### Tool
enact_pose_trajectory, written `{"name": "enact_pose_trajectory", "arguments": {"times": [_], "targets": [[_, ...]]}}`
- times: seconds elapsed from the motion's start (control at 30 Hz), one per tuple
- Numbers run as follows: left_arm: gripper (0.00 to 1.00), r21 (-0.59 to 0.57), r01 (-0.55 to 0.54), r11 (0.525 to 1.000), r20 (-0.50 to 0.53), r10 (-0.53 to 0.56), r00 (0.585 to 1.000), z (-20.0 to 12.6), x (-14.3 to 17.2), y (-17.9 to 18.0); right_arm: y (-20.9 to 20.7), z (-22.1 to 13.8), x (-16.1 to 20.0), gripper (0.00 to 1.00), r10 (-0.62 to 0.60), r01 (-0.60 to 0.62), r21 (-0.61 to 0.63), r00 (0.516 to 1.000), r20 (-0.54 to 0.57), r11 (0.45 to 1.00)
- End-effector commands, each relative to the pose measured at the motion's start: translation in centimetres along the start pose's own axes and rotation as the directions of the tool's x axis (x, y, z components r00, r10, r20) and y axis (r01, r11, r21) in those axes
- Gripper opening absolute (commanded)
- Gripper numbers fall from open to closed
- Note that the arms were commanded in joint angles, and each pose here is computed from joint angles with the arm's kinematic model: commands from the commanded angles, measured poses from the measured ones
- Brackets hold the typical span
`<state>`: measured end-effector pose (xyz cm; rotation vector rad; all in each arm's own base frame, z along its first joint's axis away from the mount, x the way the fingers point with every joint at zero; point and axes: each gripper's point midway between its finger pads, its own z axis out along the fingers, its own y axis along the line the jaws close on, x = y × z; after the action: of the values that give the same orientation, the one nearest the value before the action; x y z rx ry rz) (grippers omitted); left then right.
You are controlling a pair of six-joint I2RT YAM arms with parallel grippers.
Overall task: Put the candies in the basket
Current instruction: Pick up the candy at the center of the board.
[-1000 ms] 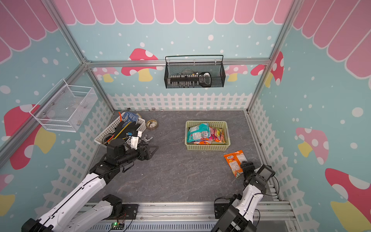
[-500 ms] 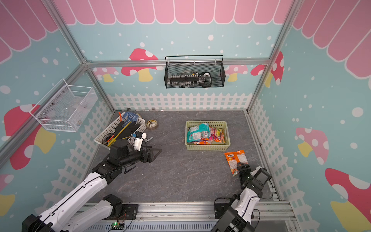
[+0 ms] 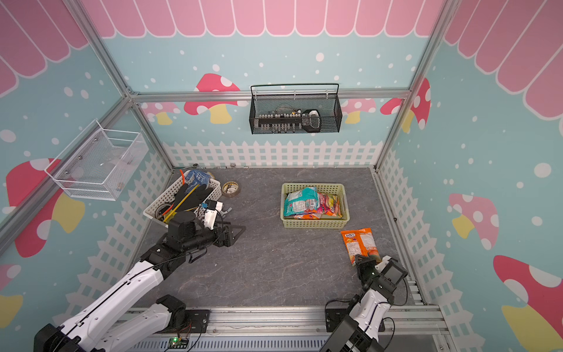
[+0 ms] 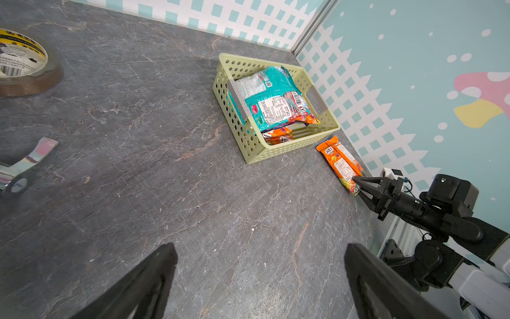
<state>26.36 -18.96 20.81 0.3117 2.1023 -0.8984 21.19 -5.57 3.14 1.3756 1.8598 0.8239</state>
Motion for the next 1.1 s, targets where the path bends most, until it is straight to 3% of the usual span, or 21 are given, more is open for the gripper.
{"name": "enact_pose_trajectory", "arguments": {"times": [0.0,0.23,0.43,0.8,1.07], "targets": [[0.99,-0.001,-0.026,1.0,0.012,0.026,1.0,-0.2,-0.8,-0.4,-0.1,-0.1,-0.4,0.24,-0.022,0.022,0.009,0.999,0.023,1.0],[0.99,-0.001,-0.025,1.0,0.015,0.025,1.0,-0.3,-0.8,-0.4,2.0,-0.6,-1.9,0.0,-0.076,0.078,-0.027,0.995,0.058,0.997],[0.99,-0.002,-0.025,1.0,0.017,0.025,1.0,-0.3,-0.9,-0.4,4.7,-1.9,-4.1,0.0,-0.174,0.177,-0.015,0.978,0.116,0.984],[0.99,-0.003,-0.023,1.0,0.014,0.023,1.0,-0.2,-0.9,-0.4,14.0,-5.8,-9.8,0.0,-0.365,0.382,-0.001,0.885,0.289,0.924],[0.99,-0.003,-0.015,1.0,0.012,0.015,1.0,-0.2,-0.9,-0.2,23.4,-4.2,-7.1,0.0,-0.505,0.542,-0.073,0.817,0.279,0.837]]}}
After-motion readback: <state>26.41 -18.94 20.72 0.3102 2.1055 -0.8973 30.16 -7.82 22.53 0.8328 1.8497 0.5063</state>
